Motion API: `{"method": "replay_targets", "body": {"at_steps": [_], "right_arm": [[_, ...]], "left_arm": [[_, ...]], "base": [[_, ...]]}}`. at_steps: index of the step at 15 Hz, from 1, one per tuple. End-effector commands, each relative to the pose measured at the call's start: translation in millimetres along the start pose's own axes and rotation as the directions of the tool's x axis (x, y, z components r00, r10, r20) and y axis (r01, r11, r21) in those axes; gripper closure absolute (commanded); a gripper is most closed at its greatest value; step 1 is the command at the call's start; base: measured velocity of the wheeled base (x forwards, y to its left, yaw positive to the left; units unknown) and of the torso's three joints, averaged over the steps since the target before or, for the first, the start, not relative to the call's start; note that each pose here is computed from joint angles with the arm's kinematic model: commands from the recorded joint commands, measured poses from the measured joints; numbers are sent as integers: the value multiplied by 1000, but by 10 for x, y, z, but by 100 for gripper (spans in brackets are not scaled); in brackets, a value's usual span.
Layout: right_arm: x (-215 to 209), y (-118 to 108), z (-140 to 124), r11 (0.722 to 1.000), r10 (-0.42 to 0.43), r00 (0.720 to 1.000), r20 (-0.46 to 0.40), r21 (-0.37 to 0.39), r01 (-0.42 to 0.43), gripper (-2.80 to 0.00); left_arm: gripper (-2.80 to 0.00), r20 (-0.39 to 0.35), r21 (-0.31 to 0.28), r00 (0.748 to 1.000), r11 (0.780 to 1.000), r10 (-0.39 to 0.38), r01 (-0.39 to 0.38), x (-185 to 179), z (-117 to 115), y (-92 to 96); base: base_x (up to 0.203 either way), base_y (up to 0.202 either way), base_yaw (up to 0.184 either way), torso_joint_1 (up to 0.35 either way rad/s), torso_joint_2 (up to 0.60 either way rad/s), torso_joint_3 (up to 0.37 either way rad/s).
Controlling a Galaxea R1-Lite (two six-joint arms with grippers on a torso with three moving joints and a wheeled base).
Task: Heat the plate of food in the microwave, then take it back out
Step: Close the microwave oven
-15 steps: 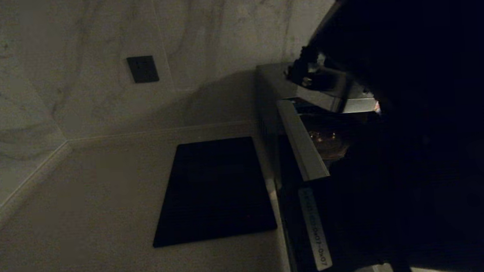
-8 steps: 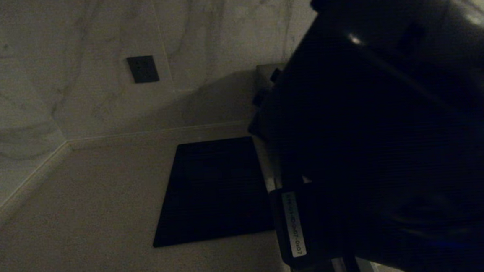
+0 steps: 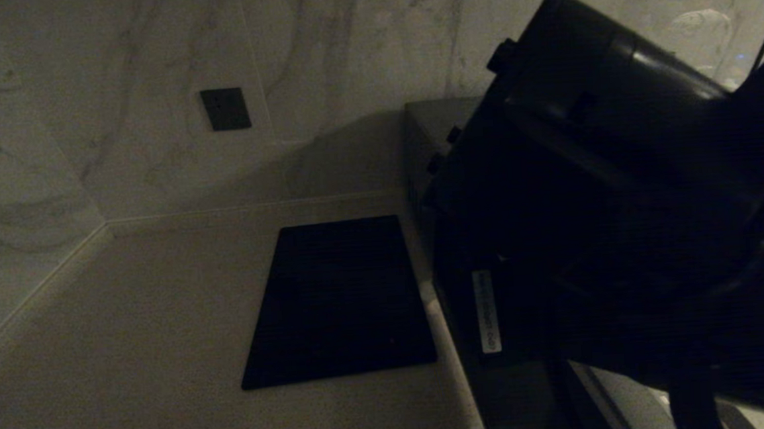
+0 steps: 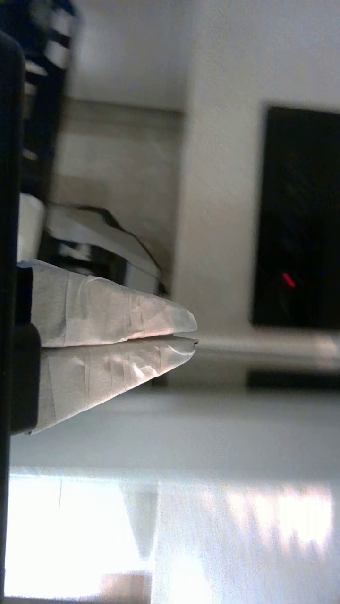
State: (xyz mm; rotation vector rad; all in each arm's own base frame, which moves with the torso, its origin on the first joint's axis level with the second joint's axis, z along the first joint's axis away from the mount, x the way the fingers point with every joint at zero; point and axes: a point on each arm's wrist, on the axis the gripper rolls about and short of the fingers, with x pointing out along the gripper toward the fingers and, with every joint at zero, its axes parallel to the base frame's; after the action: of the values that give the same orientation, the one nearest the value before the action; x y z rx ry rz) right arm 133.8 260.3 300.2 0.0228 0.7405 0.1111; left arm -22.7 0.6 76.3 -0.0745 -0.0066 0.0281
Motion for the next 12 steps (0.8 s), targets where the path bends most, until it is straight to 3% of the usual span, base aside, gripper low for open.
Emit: {"method": "replay_targets", "body": {"at_steps": [1,6,12], "right_arm": [[7,-112,43,999,-44,999,22,21,43,0],[125,-350,166,984,-163,986,47,75,159,0],[182,-562,250,964,-244,968,59,123,236,0]], "left_arm": [[0,1,-1,1000,1000,1,-1,0,0,0],[0,1,-1,1000,1000,1,-1,0,0,0],[0,1,-1,1000,1000,1,-1,0,0,0]], "base": [[0,0,0,0,0,0],[0,0,0,0,0,0],[0,0,0,0,0,0]]}}
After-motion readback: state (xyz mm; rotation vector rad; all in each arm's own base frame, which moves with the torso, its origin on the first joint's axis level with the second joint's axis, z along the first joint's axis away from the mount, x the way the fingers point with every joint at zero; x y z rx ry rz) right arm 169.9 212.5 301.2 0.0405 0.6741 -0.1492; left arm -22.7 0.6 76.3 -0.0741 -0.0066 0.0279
